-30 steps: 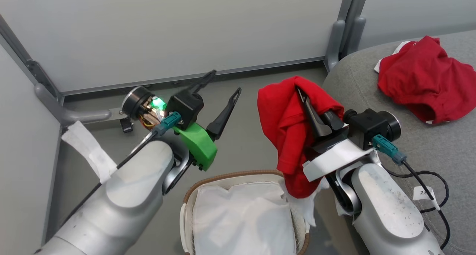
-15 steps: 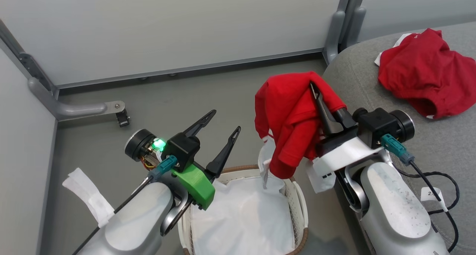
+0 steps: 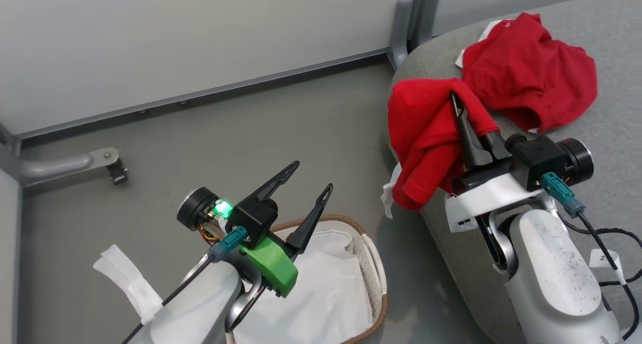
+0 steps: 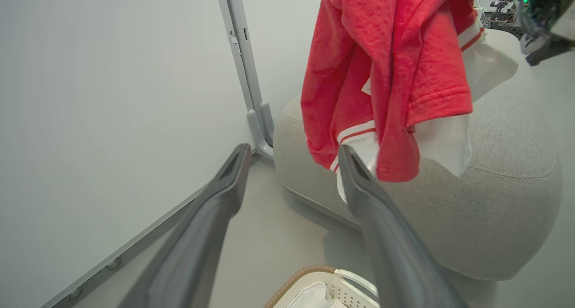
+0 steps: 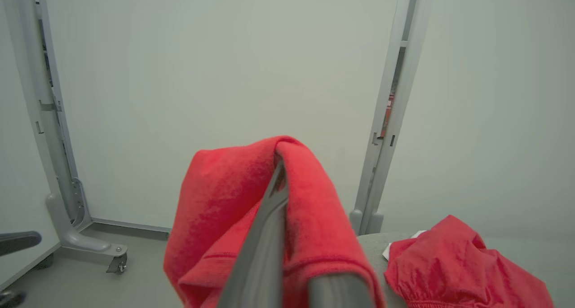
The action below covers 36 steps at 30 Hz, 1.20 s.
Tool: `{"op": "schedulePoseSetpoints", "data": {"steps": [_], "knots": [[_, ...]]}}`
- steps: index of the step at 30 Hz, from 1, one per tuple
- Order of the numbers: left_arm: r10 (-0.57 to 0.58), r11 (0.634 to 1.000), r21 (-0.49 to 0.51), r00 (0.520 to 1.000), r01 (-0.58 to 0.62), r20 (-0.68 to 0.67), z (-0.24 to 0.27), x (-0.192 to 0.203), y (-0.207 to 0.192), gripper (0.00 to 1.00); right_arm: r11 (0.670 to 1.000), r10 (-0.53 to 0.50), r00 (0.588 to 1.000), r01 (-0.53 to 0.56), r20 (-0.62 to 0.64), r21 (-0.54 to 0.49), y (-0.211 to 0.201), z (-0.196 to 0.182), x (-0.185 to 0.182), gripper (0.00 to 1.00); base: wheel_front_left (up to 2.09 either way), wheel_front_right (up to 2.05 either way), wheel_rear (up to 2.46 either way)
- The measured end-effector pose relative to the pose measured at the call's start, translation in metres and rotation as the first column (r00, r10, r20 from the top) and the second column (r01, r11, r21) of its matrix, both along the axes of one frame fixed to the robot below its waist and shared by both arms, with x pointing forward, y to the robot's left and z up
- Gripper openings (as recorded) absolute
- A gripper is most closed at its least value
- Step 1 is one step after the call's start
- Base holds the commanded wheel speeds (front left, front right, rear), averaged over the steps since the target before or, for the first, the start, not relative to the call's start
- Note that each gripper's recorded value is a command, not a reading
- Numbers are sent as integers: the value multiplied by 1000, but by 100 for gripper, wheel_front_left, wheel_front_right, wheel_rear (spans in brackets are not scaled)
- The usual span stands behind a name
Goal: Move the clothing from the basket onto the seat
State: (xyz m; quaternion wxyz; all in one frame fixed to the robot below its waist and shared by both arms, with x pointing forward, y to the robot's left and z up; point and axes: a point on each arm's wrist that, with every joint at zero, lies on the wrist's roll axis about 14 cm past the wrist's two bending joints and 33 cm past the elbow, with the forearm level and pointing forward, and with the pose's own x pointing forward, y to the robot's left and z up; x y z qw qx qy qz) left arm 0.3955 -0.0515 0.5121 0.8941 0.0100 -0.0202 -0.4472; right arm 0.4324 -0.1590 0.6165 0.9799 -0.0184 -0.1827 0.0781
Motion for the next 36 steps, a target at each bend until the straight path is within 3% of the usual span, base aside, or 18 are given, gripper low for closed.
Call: {"op": "schedulePoseSetpoints", "data": {"steps": [10,19,28,36], "knots": [[-172,985,-37,985,171,-22,-5,-14,-64,100,969,-248,968,248,-27,-26,-86,-10,-35,0,0,0,0],[-288,957,-60,954,284,-77,-24,-26,-103,100,931,-365,927,362,-83,-53,-124,-29,-59,0,0,0,0],[-297,953,-89,948,288,-115,-36,-19,-110,100,942,-325,939,310,-117,-128,-113,-42,-36,0,0,0,0],[-201,977,-90,974,192,-105,-37,12,-81,100,933,-250,964,266,93,-243,-114,35,18,0,0,0,0]]}}
